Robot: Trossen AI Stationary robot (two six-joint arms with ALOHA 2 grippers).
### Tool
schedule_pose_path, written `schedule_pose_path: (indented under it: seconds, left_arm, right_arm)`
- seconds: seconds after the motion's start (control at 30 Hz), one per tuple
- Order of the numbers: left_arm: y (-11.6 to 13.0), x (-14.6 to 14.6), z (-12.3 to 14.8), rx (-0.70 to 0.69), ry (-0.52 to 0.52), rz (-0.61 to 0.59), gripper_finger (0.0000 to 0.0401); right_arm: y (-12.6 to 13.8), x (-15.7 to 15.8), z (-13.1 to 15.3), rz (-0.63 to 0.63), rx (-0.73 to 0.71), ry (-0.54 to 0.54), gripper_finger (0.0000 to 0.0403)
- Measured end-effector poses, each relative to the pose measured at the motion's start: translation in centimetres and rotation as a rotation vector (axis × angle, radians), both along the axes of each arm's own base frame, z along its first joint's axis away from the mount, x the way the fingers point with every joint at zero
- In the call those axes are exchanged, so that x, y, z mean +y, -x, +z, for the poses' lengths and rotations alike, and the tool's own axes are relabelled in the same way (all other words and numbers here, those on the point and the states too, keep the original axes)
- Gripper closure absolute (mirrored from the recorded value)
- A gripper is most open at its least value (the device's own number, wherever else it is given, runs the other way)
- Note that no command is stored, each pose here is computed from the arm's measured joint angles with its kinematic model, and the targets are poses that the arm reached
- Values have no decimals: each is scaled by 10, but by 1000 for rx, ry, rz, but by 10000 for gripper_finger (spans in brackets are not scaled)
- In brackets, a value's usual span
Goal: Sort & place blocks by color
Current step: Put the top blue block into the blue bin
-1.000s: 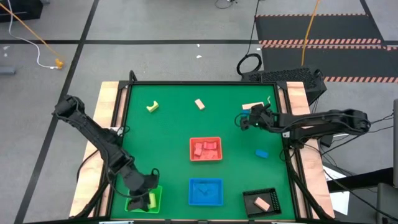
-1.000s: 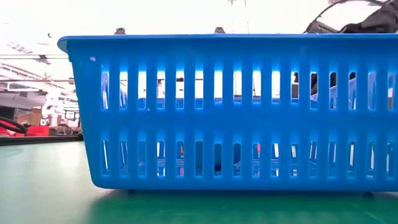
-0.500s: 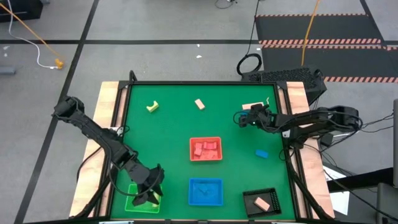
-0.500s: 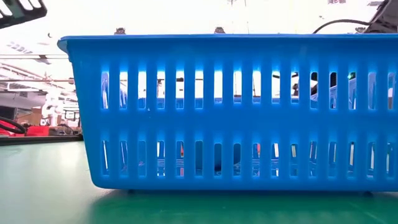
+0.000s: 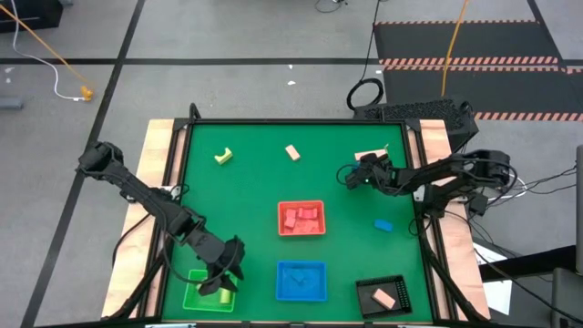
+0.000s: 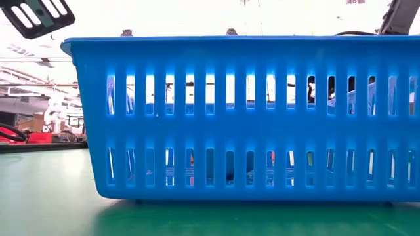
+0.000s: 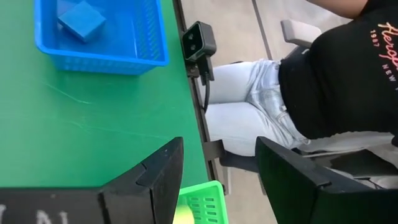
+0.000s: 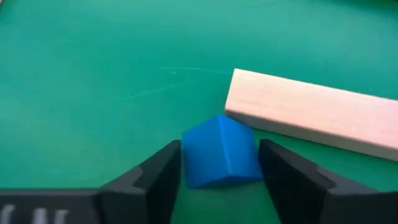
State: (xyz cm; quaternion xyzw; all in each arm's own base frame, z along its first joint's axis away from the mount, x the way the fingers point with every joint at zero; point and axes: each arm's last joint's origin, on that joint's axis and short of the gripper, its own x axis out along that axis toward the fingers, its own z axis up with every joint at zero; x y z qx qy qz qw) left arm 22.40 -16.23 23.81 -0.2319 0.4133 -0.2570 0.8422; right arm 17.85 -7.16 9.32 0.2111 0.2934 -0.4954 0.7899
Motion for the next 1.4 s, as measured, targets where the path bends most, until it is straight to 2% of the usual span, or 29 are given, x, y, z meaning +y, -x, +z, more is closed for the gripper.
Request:
schedule_pose_path:
  seconds: [0.17,0.3,0.53,0.67,0.73,0.87,1.0,1.23,1.3,1.4]
  left_arm:
    - [-1,1,-1,5,-4,5,199]
    - [-1,1,-1,6,-4,5,199]
    - [0,2,-1,13,-8,5,199]
    - [1,2,-2,27,-18,5,199]
    - [1,2,-3,34,-22,5,199]
    - [2,3,-4,47,-31,5,199]
    - [2,3,-5,50,-36,3,199]
    - [2,3,-5,31,-57,-19,199]
    - [2,3,-5,30,-58,-21,199]
    - [2,3,-5,29,-59,-21,199]
  right_arm:
    - [-2,0,-1,50,30,11,272]
    - [-6,2,2,162,-9,-46,313]
    - [-16,11,5,537,-120,-218,327]
    - [-18,14,6,671,-130,-237,328]
    - [-18,13,6,648,-135,-239,328]
    - [-17,11,9,449,-210,-266,328]
    - [-16,10,15,447,-217,-224,309]
    - [-15,11,34,564,-236,-80,226]
    - [-14,11,40,642,-228,-21,205]
    - [-13,14,45,843,-144,115,185]
